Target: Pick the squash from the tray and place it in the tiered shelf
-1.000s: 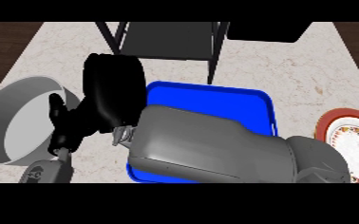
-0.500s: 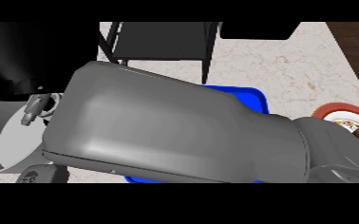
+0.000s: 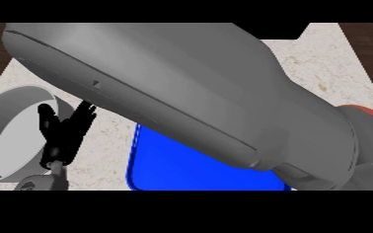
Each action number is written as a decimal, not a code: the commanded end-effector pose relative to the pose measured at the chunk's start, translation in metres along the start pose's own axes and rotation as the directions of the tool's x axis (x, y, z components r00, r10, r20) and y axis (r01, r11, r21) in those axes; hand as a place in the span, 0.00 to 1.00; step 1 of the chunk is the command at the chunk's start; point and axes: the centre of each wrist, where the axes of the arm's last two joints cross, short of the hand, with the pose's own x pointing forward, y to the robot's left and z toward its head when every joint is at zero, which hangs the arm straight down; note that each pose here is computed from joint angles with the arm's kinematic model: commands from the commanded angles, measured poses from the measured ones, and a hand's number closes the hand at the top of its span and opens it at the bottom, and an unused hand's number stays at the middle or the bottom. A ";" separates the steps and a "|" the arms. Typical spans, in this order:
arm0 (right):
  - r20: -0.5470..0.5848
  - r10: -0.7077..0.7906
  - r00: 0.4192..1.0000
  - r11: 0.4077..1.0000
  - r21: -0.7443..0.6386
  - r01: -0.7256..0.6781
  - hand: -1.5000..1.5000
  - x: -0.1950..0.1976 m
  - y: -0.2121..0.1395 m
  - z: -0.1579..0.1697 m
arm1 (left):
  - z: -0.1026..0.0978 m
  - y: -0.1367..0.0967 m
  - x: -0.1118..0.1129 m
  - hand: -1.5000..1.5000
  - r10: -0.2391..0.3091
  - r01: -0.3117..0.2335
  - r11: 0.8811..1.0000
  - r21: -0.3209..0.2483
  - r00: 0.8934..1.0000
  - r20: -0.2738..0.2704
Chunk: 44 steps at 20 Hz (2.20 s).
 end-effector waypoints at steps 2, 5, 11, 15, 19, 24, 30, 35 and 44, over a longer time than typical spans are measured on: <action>-0.133 0.034 0.991 0.999 0.002 -0.034 1.00 -0.003 -0.009 -0.026 | -0.013 -0.019 -0.004 0.50 0.011 -0.011 1.000 0.001 0.999 -0.030; -0.145 0.031 0.989 0.999 0.015 -0.029 1.00 -0.015 -0.008 -0.044 | 0.001 -0.008 -0.001 0.50 -0.013 0.013 1.000 -0.007 1.000 -0.028; -0.101 0.084 0.991 0.991 0.111 -0.072 1.00 -0.039 -0.023 -0.071 | -0.006 -0.019 -0.002 0.50 0.007 -0.007 1.000 -0.021 1.000 -0.014; -0.108 0.130 0.986 0.989 0.085 -0.121 1.00 -0.053 0.013 -0.070 | -0.002 -0.004 -0.008 0.50 -0.016 0.016 1.000 -0.007 1.000 -0.010; -0.112 0.132 0.985 0.990 0.063 -0.125 1.00 -0.077 -0.009 -0.095 | -0.003 -0.013 0.002 0.50 0.004 -0.005 1.000 -0.016 1.000 -0.017; -0.112 0.158 0.981 0.987 0.060 -0.152 1.00 -0.085 0.036 -0.081 | -0.018 -0.009 0.003 0.50 -0.011 0.011 1.000 -0.017 1.000 -0.010; -0.094 0.132 0.987 0.991 0.048 -0.128 1.00 -0.110 0.024 -0.098 | -0.002 0.003 0.002 0.50 -0.010 0.010 1.000 -0.021 1.000 -0.021; -0.061 0.121 0.991 0.992 0.055 -0.118 1.00 -0.104 0.009 -0.105 | -0.002 -0.002 -0.006 0.50 0.004 -0.004 1.000 -0.022 1.000 -0.017; -0.154 -0.041 0.987 0.999 -0.041 0.035 1.00 -0.101 -0.005 -0.111 | -0.003 -0.012 -0.007 0.50 0.002 -0.002 1.000 -0.030 1.000 -0.007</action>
